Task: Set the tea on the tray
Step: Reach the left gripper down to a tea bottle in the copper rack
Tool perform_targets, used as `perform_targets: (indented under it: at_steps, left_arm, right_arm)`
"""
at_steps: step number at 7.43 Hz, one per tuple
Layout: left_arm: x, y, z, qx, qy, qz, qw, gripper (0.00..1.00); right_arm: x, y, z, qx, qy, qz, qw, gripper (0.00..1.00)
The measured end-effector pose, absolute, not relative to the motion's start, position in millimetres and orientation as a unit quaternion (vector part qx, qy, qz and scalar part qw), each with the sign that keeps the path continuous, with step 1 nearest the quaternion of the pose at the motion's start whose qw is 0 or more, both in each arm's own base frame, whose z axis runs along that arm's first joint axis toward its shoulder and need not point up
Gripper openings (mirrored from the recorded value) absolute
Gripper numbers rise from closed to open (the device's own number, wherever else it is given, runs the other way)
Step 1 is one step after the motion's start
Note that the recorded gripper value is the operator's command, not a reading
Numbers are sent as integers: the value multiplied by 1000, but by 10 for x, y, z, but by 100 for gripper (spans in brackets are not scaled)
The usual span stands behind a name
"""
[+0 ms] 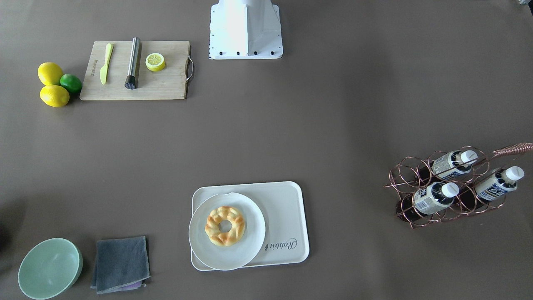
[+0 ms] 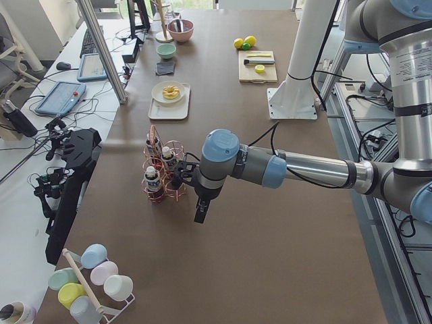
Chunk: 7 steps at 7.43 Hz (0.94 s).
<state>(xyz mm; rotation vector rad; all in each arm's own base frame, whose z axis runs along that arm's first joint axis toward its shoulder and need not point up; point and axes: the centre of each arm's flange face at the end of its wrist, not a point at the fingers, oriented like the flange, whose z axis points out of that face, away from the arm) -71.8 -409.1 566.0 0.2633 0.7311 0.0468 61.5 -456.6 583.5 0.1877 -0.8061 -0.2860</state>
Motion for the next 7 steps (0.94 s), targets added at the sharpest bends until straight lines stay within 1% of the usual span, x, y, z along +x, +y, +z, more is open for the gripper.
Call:
perform_targets:
  at_steps: [4,7]
  left_arm:
    - [84,-4436,4961,149,377,-85,910,92]
    - [1009,-4825,4341,167,382,-132,899,88]
  right_arm:
    - [595,-4427,5824,90,-392,-140,905,100]
    - [592,-4409,5840,90,-392,-140,905,100]
